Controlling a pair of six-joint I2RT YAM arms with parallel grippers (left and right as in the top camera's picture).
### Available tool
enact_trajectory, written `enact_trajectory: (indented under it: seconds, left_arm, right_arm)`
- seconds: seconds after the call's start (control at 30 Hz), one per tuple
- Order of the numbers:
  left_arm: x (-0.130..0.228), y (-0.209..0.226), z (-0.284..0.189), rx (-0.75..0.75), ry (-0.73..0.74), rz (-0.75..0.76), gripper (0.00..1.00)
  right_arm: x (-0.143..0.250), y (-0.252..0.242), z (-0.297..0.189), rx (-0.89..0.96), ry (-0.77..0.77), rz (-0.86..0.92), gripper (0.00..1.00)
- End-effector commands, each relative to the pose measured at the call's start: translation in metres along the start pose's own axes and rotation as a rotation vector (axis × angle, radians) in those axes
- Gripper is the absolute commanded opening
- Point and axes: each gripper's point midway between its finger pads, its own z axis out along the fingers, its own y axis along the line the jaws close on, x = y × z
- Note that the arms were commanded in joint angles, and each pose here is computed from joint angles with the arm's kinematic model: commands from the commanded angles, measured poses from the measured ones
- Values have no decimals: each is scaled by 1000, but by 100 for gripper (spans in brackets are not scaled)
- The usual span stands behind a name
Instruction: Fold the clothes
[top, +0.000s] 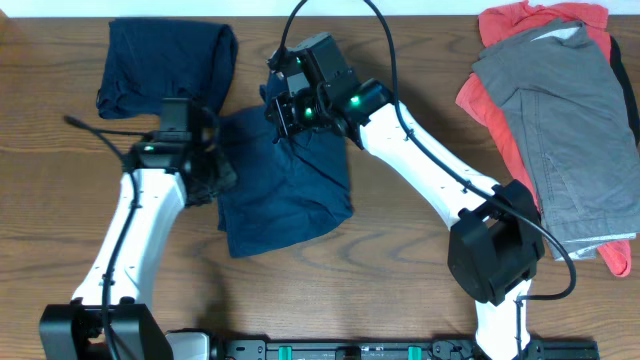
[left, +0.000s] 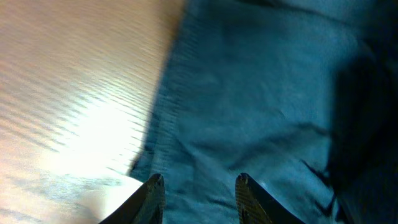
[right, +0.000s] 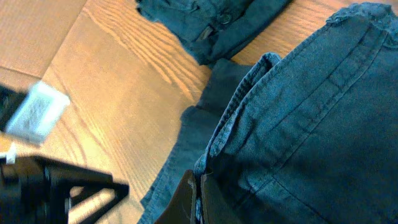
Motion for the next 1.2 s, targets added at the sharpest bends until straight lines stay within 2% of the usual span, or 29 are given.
enact_trajectory:
  seconds: [0.0, 0.13, 0.33, 0.37, 0.43, 0.5, 0.57, 0.7, 0.87, 1.0, 1.07, 1.17]
  left_arm:
    - [-28, 25, -24, 3, -93, -88, 40]
    - [-49, 65, -39, -15, -161, -222, 40]
    - [-51, 84, -35, -8, -130, -259, 41]
    - [-51, 84, -33, -10, -125, -259, 40]
    - [-50, 85, -32, -12, -120, -261, 40]
    - [-51, 85, -31, -13, -119, -252, 40]
    - [-51, 85, -30, -14, -118, -250, 40]
    - [-48, 82, -28, -14, -108, -236, 40]
    - [-33, 68, -16, -12, -57, -135, 43]
    - [-20, 47, 5, -4, 4, -27, 59]
    - [-16, 40, 16, -8, 35, 3, 72]
    - [-9, 40, 34, -25, 90, 7, 85]
  right_arm:
    - [2, 41, 0, -86, 2, -59, 1]
    - [18, 65, 18, -87, 25, -125, 1]
    - [71, 84, 76, -76, 124, -214, 3]
    - [79, 86, 84, -84, 137, -229, 22]
    - [89, 92, 92, -108, 156, -260, 69]
    - [91, 98, 92, -128, 159, -294, 99]
    - [84, 101, 86, -129, 144, -305, 99]
    - [44, 93, 48, -91, 85, -292, 99]
    - [-22, 40, -42, 105, -25, -204, 99]
    - [-44, -19, -107, 228, -68, -110, 99]
    - [-42, -47, -126, 274, -54, -51, 99]
    - [-31, -83, -145, 330, -11, 32, 99]
